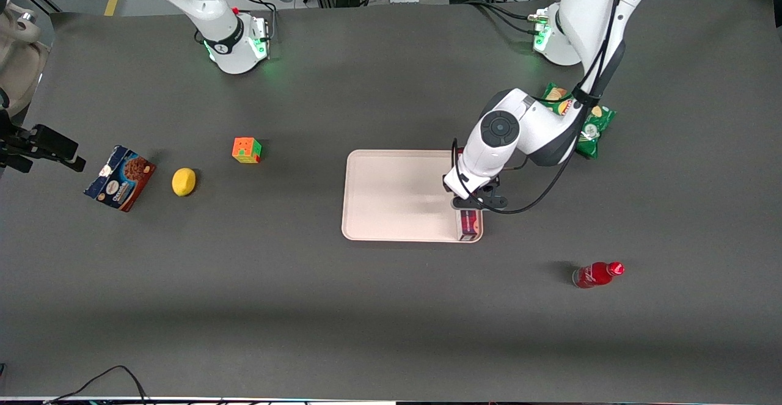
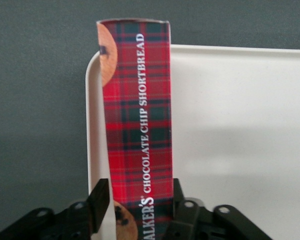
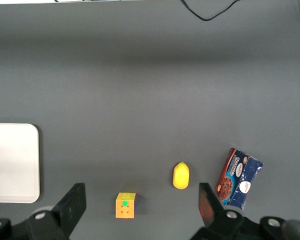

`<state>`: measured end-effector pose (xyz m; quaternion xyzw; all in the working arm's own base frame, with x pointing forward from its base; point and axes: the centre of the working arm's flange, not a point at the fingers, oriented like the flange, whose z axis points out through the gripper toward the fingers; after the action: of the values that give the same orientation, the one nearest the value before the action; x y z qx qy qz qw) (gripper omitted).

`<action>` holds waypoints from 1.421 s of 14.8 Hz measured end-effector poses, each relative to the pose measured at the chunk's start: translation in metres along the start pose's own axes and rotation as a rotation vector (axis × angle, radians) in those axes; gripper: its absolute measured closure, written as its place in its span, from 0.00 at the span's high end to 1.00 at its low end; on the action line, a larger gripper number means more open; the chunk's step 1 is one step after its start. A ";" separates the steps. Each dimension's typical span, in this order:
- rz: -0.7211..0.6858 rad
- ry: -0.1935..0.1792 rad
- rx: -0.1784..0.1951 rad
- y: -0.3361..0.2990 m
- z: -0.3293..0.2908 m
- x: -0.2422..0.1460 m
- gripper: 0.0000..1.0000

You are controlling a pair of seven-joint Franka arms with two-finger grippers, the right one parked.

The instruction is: Place red cookie box on tray

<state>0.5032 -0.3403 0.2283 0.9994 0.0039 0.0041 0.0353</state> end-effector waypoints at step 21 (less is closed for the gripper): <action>0.064 -0.030 0.040 -0.223 -0.333 0.096 1.00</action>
<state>0.5951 -0.0939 0.5452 0.9994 -0.0283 -0.0096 0.0152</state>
